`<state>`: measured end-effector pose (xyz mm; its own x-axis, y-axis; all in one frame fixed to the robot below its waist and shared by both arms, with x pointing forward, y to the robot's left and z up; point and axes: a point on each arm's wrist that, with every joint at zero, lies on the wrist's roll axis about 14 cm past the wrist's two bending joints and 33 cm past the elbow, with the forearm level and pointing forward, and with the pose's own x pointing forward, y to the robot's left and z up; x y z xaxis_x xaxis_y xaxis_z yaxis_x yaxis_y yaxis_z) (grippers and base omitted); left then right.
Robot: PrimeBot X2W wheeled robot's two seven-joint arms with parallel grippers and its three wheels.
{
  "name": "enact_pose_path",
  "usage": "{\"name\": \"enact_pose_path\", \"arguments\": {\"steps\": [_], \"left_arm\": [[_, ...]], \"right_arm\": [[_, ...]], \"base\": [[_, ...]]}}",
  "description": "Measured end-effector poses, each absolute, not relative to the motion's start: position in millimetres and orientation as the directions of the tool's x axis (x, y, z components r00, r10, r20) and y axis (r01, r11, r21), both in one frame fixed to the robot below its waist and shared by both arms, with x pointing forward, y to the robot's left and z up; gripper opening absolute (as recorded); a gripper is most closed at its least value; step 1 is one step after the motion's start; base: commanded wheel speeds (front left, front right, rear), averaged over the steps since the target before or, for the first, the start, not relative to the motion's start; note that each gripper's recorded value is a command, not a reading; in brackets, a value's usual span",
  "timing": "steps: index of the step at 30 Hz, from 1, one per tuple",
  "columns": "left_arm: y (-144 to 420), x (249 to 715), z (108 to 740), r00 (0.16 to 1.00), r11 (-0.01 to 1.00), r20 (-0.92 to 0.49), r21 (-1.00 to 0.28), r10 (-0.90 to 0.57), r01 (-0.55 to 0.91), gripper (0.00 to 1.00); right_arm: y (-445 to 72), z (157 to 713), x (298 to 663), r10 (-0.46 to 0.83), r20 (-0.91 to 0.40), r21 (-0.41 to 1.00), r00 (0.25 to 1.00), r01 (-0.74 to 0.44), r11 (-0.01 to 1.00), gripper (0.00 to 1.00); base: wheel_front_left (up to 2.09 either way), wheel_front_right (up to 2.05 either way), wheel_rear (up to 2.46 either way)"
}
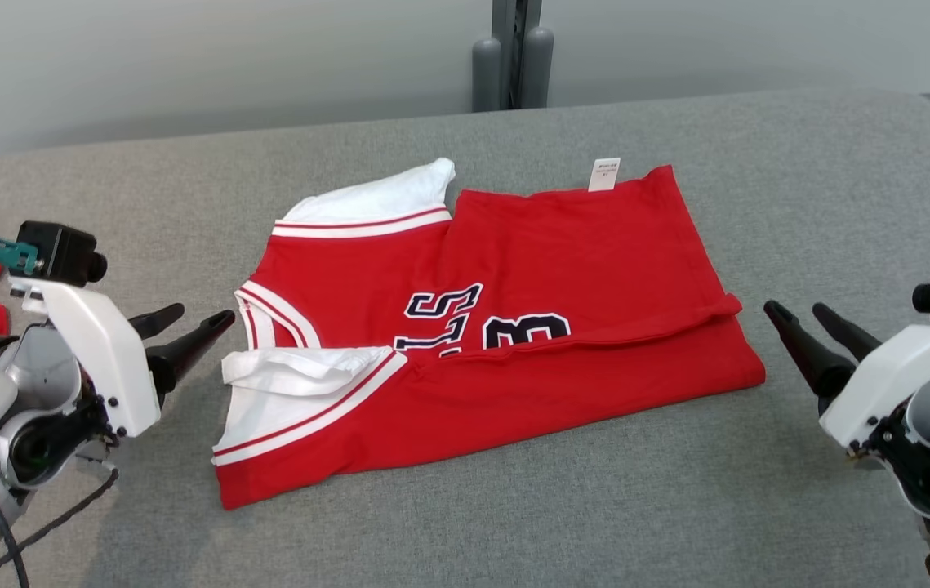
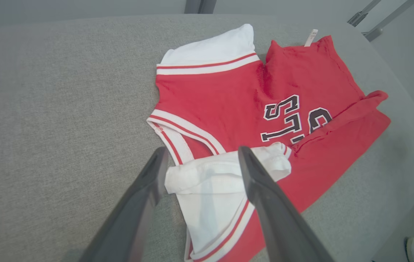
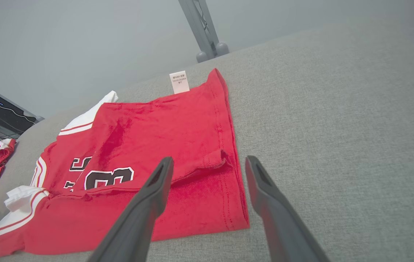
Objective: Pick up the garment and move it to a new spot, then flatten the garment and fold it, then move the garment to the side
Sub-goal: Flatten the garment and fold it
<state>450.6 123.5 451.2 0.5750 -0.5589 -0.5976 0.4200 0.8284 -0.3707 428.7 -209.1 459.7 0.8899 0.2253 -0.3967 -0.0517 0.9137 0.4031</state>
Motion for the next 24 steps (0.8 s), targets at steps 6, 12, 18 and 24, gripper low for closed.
{"name": "enact_pose_path", "arguments": {"steps": [6, 12, 18, 24], "left_arm": [[132.3, 438.8, 456.3, 0.679, 0.859, -0.527, -0.337, -0.511, 0.385, 1.00], [140.3, 424.0, 448.4, 0.732, 0.888, -0.509, -0.329, -0.453, 0.320, 1.00], [135.6, 401.7, 433.2, 0.752, 0.902, -0.505, -0.315, -0.423, 0.295, 1.00], [133.6, 384.2, 418.2, 0.756, 0.912, -0.524, -0.326, -0.393, 0.248, 1.00]], "right_arm": [[-215.0, 451.5, 406.7, 0.211, -0.407, 0.408, 0.889, -0.030, 0.912, 1.00], [-220.3, 438.8, 397.4, 0.195, -0.438, 0.391, 0.877, -0.010, 0.920, 1.00], [-216.9, 429.0, 401.3, 0.196, -0.457, 0.390, 0.868, -0.003, 0.921, 1.00], [-215.5, 418.5, 405.1, 0.194, -0.489, 0.385, 0.850, 0.011, 0.923, 1.00]], "base": [[0.00, 0.00, 0.00], [0.00, 0.00, 0.00], [0.00, 0.00, 0.00], [0.00, 0.00, 0.00]]}}
